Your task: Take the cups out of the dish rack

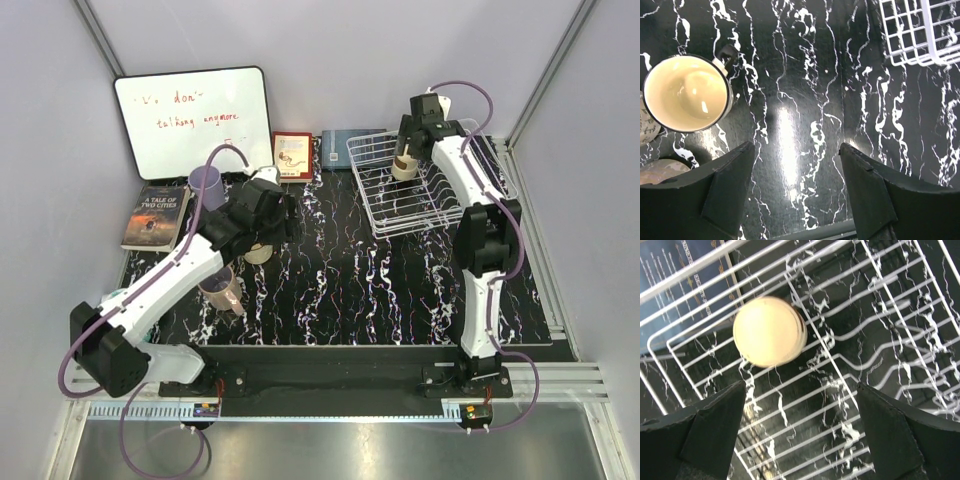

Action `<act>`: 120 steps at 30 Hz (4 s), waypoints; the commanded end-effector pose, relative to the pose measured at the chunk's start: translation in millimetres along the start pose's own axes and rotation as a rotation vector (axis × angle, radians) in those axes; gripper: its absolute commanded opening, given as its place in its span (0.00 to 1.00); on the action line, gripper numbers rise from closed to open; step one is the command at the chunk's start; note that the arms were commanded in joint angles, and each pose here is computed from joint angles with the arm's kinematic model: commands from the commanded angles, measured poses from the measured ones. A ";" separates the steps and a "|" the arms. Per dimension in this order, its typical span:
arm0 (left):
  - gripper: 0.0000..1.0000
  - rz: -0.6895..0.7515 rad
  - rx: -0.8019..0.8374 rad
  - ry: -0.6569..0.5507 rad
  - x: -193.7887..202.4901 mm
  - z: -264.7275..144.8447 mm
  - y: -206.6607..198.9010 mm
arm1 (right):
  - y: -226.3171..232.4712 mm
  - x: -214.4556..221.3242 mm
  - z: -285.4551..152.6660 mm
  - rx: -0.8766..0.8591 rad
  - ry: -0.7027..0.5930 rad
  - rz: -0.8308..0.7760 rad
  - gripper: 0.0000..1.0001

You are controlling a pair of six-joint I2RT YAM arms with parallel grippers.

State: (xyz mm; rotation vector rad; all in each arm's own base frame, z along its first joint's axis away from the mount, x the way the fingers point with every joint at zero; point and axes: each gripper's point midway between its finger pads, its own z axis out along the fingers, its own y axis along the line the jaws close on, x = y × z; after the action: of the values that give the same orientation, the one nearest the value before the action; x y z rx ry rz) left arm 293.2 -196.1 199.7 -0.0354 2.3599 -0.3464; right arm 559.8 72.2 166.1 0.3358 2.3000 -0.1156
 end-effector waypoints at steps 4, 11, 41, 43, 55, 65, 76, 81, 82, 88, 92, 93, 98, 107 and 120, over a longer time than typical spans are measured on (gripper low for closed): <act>0.73 0.007 0.077 -0.114 -21.6 -19.3 -11.3 | 17.8 -8.2 23.3 -0.021 -0.011 -0.021 0.98; 0.73 0.011 0.071 -0.077 -9.0 -12.0 -7.8 | 33.0 -7.0 49.4 -0.058 -0.008 -0.008 0.98; 0.72 -0.004 0.091 -0.054 12.8 -5.7 -2.6 | 44.3 -11.7 3.0 -0.163 -0.006 0.021 0.00; 0.72 -0.015 0.103 -0.060 10.7 -3.7 -5.9 | 44.1 -17.9 -21.1 -0.184 -0.032 0.023 0.00; 0.72 -0.138 0.354 -0.143 -26.1 -0.9 -64.5 | 56.7 14.5 -202.7 -0.717 -0.098 0.253 0.00; 0.73 -0.394 0.859 -0.106 -47.7 -22.8 -130.0 | 52.1 92.5 -333.7 -1.266 -0.041 0.409 0.00; 0.73 -0.454 1.138 -0.058 -57.3 -44.6 -172.8 | 30.8 156.6 -344.4 -1.289 0.059 0.427 0.00; 0.73 -0.425 1.194 -0.022 -52.7 -56.0 -197.4 | 30.3 163.6 -338.3 -1.278 0.071 0.424 0.00; 0.73 -0.417 1.202 -0.016 -51.8 -58.5 -201.0 | 30.5 163.0 -338.5 -1.278 0.069 0.424 0.00; 0.73 -0.387 1.252 0.021 -42.0 -72.0 -218.0 | 34.0 162.6 -333.3 -1.284 0.075 0.421 0.00; 0.73 -0.367 1.284 0.060 -31.5 -77.2 -227.5 | 36.7 161.3 -332.1 -1.298 0.081 0.423 0.00; 0.73 -0.353 1.304 0.068 -29.2 -81.1 -229.7 | 37.3 161.6 -330.9 -1.298 0.085 0.424 0.00; 0.71 -0.335 1.341 0.109 -20.6 -85.0 -239.3 | 39.5 162.1 -331.6 -1.312 0.097 0.418 0.00; 0.15 -0.334 1.395 0.107 -22.8 -89.9 -243.1 | 36.2 169.2 -344.3 -1.348 0.099 0.391 0.00; 0.00 -0.316 1.117 0.092 -28.6 -44.2 -216.4 | 20.8 175.1 -345.9 -1.226 0.086 0.377 0.90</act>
State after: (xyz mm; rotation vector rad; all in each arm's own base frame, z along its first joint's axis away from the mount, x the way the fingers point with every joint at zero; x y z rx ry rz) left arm 223.2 -407.5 312.0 0.2350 1.8956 -2.0501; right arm 211.4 198.2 269.1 0.1355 1.9038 1.5221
